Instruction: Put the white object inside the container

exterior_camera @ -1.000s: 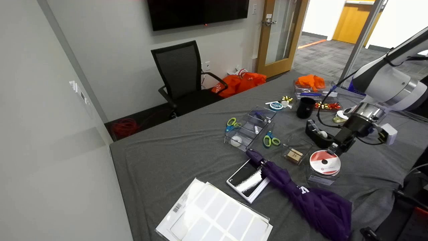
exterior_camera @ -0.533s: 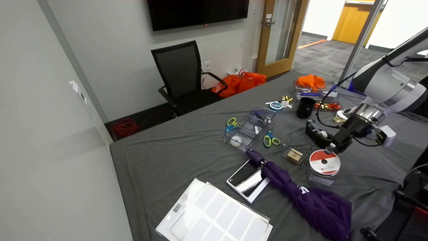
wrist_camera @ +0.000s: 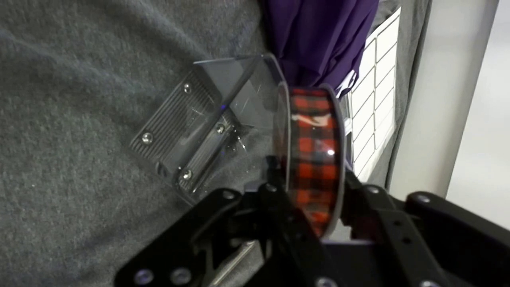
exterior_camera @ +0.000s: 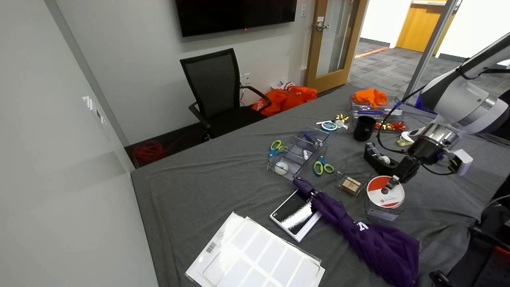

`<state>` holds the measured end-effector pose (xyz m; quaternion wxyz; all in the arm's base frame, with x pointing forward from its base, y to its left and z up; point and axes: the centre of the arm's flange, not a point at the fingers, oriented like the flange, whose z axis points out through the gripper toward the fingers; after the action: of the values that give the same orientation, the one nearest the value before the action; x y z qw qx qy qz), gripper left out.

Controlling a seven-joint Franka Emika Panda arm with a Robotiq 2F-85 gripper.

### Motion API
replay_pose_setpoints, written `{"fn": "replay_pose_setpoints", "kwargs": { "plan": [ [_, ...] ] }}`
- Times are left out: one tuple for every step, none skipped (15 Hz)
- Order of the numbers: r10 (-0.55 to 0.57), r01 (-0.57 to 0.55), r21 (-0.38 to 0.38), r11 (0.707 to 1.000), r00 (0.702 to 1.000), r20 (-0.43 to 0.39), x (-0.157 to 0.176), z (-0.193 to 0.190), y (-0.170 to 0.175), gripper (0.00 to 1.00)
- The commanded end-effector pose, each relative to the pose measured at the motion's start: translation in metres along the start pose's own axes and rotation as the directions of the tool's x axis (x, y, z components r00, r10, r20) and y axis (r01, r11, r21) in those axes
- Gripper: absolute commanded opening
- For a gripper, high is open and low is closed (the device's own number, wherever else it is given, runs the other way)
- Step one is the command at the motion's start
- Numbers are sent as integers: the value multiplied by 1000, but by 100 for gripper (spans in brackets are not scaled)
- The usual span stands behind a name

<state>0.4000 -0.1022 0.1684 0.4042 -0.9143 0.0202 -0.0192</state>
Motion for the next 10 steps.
{"fn": "replay_pose_setpoints", "kwargs": {
  "plan": [
    [5, -5, 36, 999, 1000, 3, -4, -11, -3, 5],
    [6, -6, 44, 999, 1000, 1, -4, -15, -6, 7],
    [7, -7, 55, 998, 1000, -1, -4, -19, -10, 7],
    [11, -10, 73, 997, 1000, -4, -4, -23, -15, 7],
    [16, -15, 87, 996, 1000, -4, -3, -28, -20, 7],
    [22, -21, 105, 994, 1000, -11, -1, -33, -27, 7],
    [37, -34, 127, 991, 999, -21, 2, -39, -35, 7],
    [52, -46, 144, 988, 998, -40, 7, -44, -43, 7],
    [68, -59, 154, 986, 996, -54, 11, -49, -50, 7],
    [89, -76, 152, 986, 992, -87, 17, -53, -56, 7]
  ]
}}
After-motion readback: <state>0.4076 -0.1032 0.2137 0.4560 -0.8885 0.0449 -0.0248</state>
